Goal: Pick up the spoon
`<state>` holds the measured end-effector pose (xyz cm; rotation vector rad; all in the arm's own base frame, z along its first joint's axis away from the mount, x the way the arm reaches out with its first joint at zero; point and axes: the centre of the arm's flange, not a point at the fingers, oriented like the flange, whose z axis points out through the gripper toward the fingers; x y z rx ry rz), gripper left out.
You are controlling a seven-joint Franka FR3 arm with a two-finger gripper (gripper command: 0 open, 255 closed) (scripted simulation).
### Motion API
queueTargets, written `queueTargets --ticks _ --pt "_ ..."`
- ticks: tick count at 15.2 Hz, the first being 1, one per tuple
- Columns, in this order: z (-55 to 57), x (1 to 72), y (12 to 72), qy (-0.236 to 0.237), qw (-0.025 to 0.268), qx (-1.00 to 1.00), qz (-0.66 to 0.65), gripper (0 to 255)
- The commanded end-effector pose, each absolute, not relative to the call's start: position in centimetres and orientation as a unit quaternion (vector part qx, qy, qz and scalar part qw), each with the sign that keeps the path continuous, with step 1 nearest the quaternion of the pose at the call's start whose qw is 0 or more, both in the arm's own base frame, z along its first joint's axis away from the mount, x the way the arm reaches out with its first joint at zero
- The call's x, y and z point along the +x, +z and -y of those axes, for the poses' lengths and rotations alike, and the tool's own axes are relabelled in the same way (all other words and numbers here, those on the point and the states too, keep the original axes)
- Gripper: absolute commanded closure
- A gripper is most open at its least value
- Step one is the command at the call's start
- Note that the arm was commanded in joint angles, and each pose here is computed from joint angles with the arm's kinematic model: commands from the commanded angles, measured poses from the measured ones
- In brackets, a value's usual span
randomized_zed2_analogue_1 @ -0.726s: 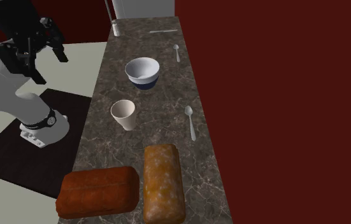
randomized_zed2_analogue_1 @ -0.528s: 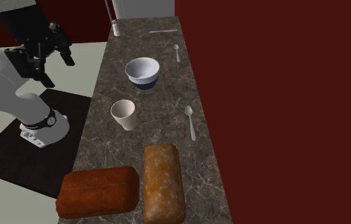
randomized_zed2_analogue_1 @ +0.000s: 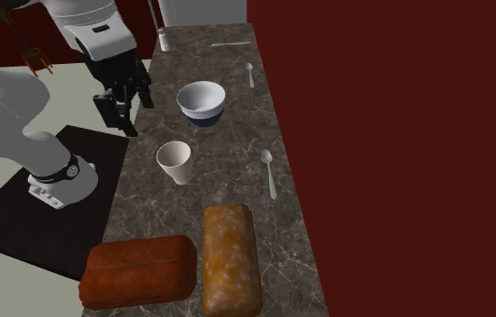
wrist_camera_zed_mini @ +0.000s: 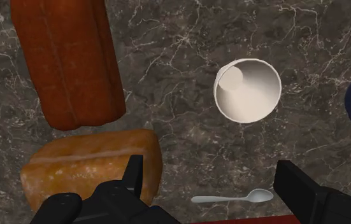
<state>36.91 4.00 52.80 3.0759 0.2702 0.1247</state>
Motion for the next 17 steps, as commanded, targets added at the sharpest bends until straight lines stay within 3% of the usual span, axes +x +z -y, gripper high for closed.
queueTargets --ticks 1,17 --pt "-5.3 38.5 51.0 0.044 0.024 0.995 -0.092 0" --pt "-15.7 49.8 37.2 0.061 0.015 0.99 -0.126 0"
